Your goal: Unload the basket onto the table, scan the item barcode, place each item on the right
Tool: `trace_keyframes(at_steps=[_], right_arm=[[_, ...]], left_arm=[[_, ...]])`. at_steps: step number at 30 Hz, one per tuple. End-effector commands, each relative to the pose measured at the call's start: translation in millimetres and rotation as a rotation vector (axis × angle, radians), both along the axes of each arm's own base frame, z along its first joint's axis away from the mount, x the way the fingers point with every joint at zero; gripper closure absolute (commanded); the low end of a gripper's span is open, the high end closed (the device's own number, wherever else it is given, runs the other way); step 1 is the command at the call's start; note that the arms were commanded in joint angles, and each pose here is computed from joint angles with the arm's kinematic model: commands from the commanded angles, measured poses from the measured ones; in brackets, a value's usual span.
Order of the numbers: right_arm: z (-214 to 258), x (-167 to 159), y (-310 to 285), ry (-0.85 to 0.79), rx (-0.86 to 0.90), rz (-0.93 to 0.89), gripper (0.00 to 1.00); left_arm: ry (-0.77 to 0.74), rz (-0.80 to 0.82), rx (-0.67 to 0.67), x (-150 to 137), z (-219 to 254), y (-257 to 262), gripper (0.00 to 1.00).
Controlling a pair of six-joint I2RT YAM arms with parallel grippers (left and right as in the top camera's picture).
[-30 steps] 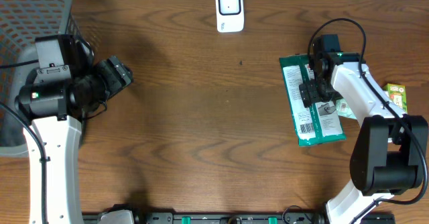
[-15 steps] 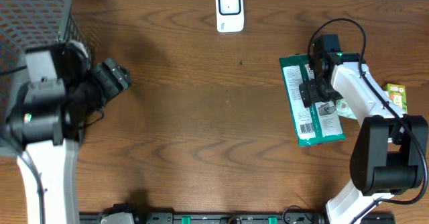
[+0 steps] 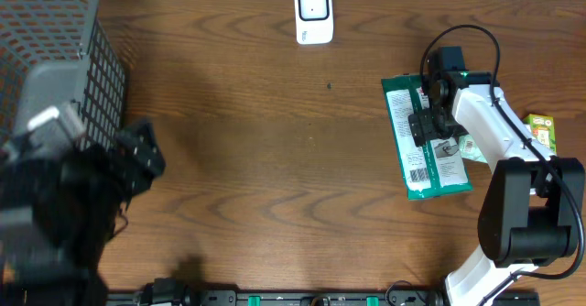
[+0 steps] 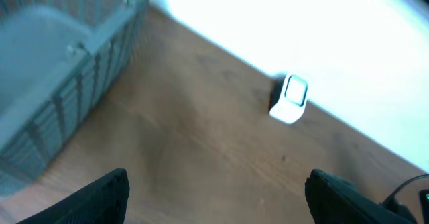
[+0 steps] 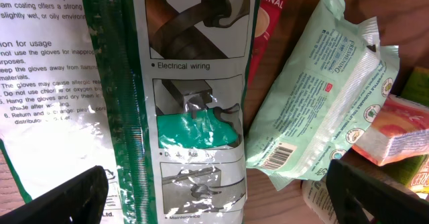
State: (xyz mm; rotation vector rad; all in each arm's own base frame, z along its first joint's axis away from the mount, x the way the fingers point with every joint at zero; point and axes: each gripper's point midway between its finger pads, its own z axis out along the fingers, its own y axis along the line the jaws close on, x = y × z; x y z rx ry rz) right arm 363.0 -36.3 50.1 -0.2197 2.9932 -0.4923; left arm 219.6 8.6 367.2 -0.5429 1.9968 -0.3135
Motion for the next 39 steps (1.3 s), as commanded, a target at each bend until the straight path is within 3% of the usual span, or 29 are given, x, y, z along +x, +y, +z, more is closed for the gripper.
trace_keyframes(at_steps=[1,11,24,39], right_arm=[[5.6,5.5,-3.3,-0.027,0.001,-0.025,0.01],[5.6,5.5,-3.2,-0.027,0.002,-0.025,0.01],[5.6,5.5,-3.2,-0.027,0.002,-0.025,0.01],[5.6,5.5,-3.3,-0.027,0.001,-0.025,0.01]], left_arm=[[-0.065,0.047,0.068,-18.4,11.1,8.2,0.15],[-0.374,0.058,0.081,-51.3,34.1,6.6,0.15],[-0.767,0.061,0.083,-50.9,39.0,4.8,0.15],[-1.056,0.057,0.080,-68.6,48.7,2.2,0.15]])
